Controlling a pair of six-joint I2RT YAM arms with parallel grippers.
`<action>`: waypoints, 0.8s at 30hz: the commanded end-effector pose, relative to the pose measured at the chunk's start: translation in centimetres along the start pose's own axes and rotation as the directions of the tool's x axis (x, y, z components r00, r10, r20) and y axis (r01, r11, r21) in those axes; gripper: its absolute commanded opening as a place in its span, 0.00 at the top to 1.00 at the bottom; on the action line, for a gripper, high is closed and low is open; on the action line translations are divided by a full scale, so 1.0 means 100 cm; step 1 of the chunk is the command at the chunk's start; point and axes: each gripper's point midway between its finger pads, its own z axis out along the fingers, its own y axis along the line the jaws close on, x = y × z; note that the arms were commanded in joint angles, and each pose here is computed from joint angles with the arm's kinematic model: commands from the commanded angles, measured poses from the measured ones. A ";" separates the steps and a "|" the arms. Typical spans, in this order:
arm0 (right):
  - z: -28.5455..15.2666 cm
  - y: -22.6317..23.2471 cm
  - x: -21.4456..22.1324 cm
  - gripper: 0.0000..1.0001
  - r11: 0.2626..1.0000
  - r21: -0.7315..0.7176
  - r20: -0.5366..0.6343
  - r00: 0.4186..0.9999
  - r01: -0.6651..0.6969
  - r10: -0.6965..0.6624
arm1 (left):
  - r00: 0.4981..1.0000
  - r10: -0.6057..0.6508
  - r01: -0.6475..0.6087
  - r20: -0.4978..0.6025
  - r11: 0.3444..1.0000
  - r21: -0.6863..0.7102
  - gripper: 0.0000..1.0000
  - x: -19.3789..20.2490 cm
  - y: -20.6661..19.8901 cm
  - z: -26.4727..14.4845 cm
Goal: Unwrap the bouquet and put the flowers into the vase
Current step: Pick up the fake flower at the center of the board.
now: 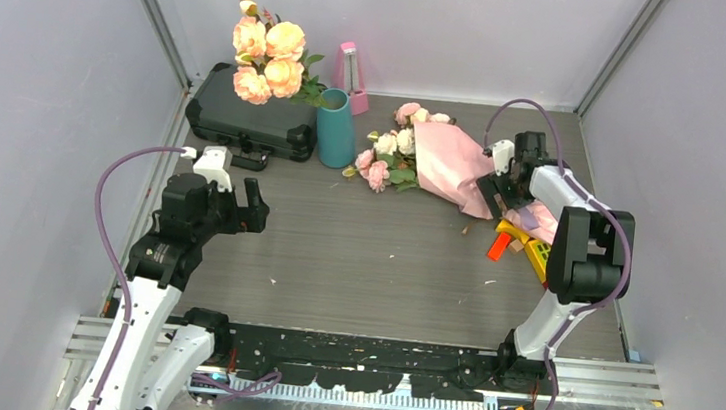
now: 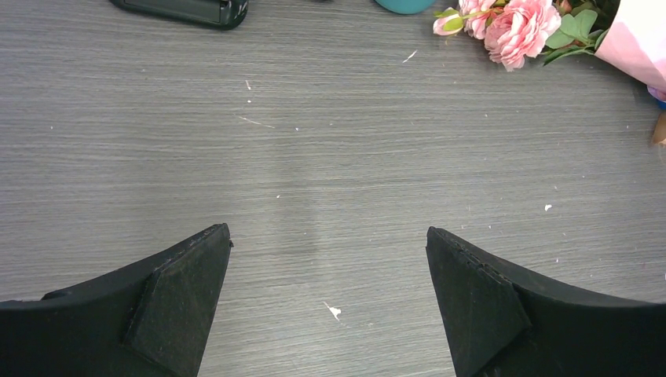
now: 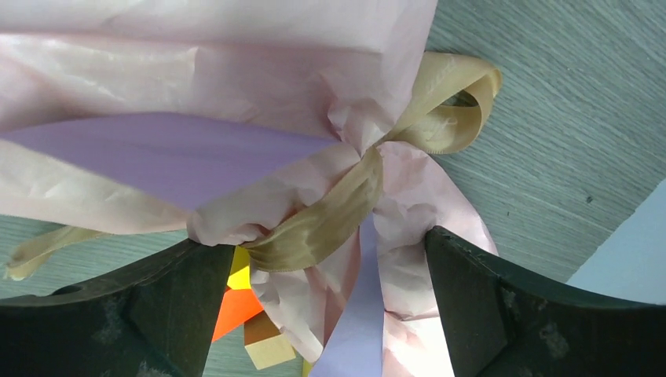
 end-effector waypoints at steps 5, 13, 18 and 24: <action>0.014 0.006 -0.007 0.32 1.000 -0.030 0.010 1.000 0.001 -0.001 | 0.999 0.021 -0.023 0.046 0.999 0.029 0.02 -0.012 -0.007 -0.001; -0.013 0.003 -0.023 0.62 0.998 0.064 0.067 0.998 0.010 -0.014 | 0.999 0.023 -0.025 0.048 0.999 0.038 0.02 -0.013 -0.009 -0.001; -0.026 0.000 -0.031 0.77 0.995 0.094 0.099 0.995 -0.031 0.022 | 0.998 0.026 -0.028 0.051 0.999 0.046 0.02 -0.013 -0.011 -0.003; -0.047 -0.002 -0.043 0.99 0.991 0.107 0.171 0.983 -0.084 0.065 | 0.998 0.029 -0.032 0.048 0.998 0.059 0.02 -0.012 -0.014 -0.003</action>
